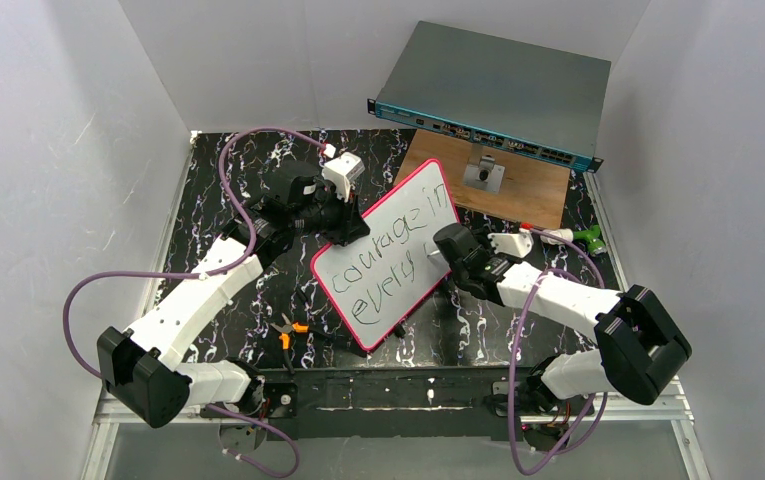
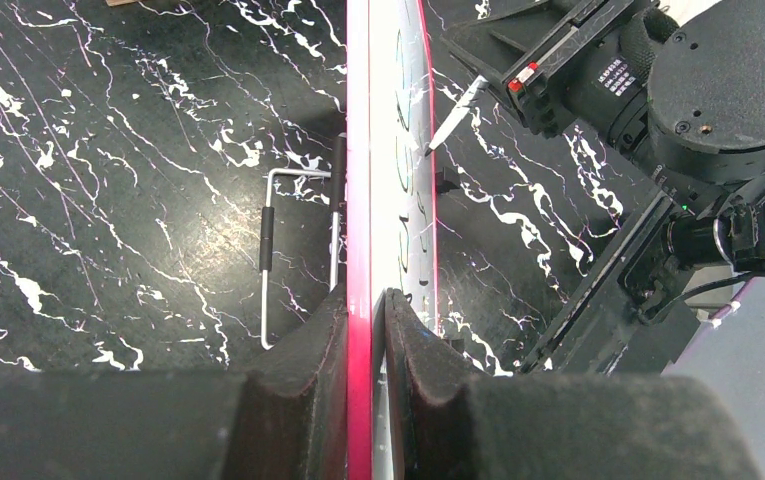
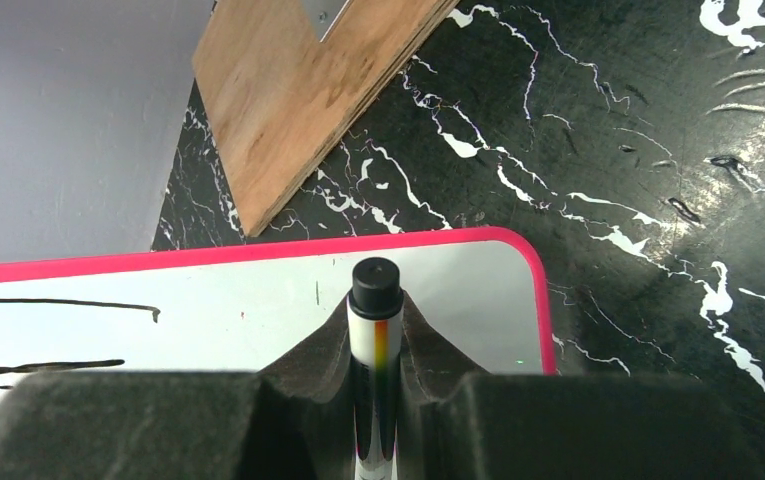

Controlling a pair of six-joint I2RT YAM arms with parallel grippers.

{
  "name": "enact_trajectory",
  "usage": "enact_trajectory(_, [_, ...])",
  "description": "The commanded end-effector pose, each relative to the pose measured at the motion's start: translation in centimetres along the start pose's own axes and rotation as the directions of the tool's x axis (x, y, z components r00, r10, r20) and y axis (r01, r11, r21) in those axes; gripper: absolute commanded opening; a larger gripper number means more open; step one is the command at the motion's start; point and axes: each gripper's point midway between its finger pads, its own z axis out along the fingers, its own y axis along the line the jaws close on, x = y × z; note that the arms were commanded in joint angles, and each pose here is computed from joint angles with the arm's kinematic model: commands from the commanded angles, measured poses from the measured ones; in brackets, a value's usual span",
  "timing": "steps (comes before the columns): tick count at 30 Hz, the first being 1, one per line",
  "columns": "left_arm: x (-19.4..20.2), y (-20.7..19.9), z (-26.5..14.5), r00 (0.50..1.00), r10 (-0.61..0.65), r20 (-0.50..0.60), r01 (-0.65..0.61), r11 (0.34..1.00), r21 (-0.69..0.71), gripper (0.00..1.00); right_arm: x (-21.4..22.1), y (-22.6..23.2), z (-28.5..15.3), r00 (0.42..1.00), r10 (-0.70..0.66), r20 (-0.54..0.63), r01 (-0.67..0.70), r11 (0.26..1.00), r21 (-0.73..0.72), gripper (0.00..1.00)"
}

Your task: Write a sentence on the whiteboard

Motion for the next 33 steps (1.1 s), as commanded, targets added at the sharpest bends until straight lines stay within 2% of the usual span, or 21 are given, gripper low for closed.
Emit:
enact_trajectory(1, [-0.6,1.0,-0.6,0.998,0.069,-0.001,-0.069,0.996,-0.054,0.00,-0.7,0.6,-0.1,0.999,0.028,0.028,-0.028,0.999,-0.021,0.01])
enact_trajectory(13, [-0.6,0.8,-1.0,0.998,0.070,-0.002,-0.070,0.996,-0.051,0.00,-2.6,1.8,1.5,0.995,0.062,0.075,-0.061,0.998,-0.019,0.01])
enact_trajectory(33, [-0.5,0.8,-1.2,0.998,0.069,-0.001,-0.069,0.996,-0.053,0.00,0.1,2.3,0.3,0.999,0.031,0.010,-0.030,0.999,-0.043,0.01])
